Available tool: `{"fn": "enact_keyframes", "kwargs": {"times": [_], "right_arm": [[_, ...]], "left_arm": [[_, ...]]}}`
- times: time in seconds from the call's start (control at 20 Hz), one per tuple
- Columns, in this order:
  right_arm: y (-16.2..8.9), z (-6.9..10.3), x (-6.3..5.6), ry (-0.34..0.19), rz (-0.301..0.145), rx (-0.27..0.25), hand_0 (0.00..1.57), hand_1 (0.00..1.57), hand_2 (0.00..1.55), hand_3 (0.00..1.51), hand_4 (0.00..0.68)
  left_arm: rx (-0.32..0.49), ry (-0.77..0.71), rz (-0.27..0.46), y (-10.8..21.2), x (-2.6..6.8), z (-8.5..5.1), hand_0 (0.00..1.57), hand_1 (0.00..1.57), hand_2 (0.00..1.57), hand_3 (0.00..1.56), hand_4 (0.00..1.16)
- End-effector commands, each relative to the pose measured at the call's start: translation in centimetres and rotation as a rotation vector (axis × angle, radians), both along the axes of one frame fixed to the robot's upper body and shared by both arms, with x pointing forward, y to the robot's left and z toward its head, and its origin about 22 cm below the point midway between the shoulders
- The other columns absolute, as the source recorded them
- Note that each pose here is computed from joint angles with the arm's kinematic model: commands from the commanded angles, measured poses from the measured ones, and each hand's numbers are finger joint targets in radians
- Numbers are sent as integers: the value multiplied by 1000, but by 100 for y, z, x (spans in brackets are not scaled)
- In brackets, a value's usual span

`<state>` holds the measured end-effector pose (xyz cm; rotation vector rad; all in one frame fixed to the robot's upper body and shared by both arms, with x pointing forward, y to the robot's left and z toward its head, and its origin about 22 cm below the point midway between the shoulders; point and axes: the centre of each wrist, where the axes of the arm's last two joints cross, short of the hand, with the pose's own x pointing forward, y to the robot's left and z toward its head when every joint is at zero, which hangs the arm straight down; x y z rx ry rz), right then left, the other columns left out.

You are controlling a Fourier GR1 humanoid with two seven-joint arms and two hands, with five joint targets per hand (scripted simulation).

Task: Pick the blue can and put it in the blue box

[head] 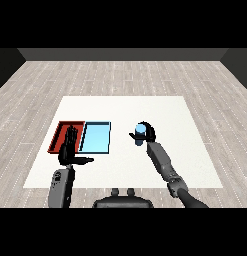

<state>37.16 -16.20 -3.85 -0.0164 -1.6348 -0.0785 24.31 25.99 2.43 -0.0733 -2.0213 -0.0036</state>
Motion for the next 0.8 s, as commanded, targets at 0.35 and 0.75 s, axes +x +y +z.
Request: {"fn": "enact_keyframes", "kwargs": {"times": [0.35,0.75], "right_arm": [[-232,764,45,-167,52,-120,1440,1440,1449,1394,620],[50,951,-327,-218,58,-154,1421,1421,1445,1405,616]], "left_arm": [[40,95,-126,-457,75,-106,0,0,0,0,0],[41,127,-151,-711,255,-4,0,0,0,0,0]]}}
